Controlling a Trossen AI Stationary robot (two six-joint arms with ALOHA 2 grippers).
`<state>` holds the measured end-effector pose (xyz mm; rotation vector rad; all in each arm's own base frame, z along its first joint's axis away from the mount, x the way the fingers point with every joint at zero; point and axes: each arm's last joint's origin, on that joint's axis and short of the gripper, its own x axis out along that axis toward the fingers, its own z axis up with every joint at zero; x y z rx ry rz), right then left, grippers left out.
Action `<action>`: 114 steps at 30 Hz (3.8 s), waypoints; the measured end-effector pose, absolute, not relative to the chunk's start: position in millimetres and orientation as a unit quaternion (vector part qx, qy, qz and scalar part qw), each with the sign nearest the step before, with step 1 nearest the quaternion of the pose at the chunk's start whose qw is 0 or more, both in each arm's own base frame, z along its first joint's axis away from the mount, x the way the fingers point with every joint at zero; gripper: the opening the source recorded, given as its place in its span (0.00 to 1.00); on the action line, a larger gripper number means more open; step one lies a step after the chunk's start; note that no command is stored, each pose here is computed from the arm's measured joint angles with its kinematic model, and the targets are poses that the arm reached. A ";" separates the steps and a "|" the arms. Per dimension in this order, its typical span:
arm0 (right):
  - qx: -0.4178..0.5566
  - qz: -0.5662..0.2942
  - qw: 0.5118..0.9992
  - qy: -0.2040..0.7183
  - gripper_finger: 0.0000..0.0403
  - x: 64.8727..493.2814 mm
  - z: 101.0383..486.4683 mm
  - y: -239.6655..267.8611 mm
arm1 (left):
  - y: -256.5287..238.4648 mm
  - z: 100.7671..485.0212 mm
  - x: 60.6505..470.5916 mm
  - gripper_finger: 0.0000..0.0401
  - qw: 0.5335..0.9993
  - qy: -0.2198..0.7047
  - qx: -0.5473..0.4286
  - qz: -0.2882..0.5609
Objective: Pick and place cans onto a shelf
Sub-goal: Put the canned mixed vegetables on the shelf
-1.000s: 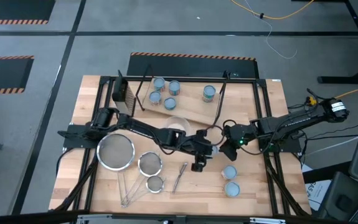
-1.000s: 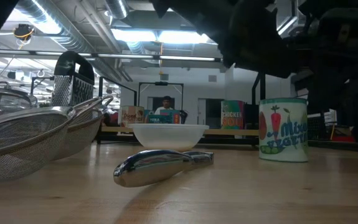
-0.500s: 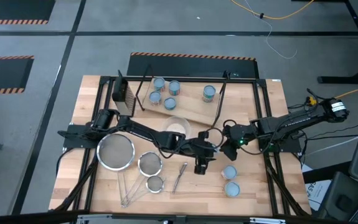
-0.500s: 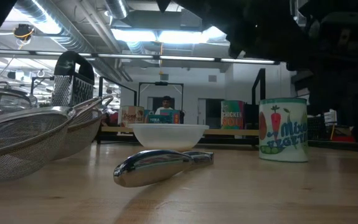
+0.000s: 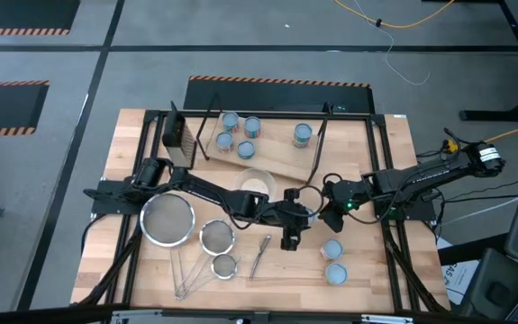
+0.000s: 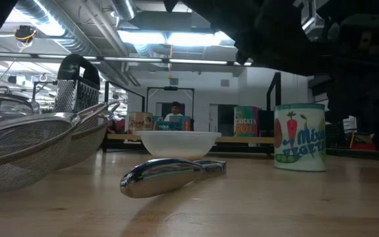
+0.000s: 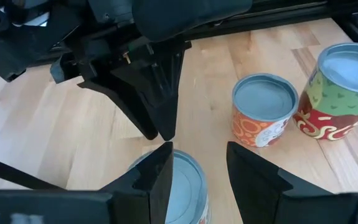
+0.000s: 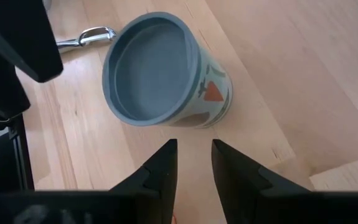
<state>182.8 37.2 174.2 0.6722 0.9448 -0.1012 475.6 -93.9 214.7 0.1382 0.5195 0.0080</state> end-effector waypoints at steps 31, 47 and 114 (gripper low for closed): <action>0.319 -0.049 0.835 0.445 0.26 182.9 174.3 37.1 | -93.5 190.7 480.9 0.36 0.958 0.280 0.053 0.014; 0.319 -0.050 0.835 0.445 0.26 182.8 174.2 37.0 | -94.0 172.0 483.7 0.35 0.952 0.301 0.053 0.014; 0.292 -0.018 0.870 0.396 0.26 163.4 198.5 32.7 | 156.0 340.1 368.1 0.02 0.959 0.267 0.090 0.025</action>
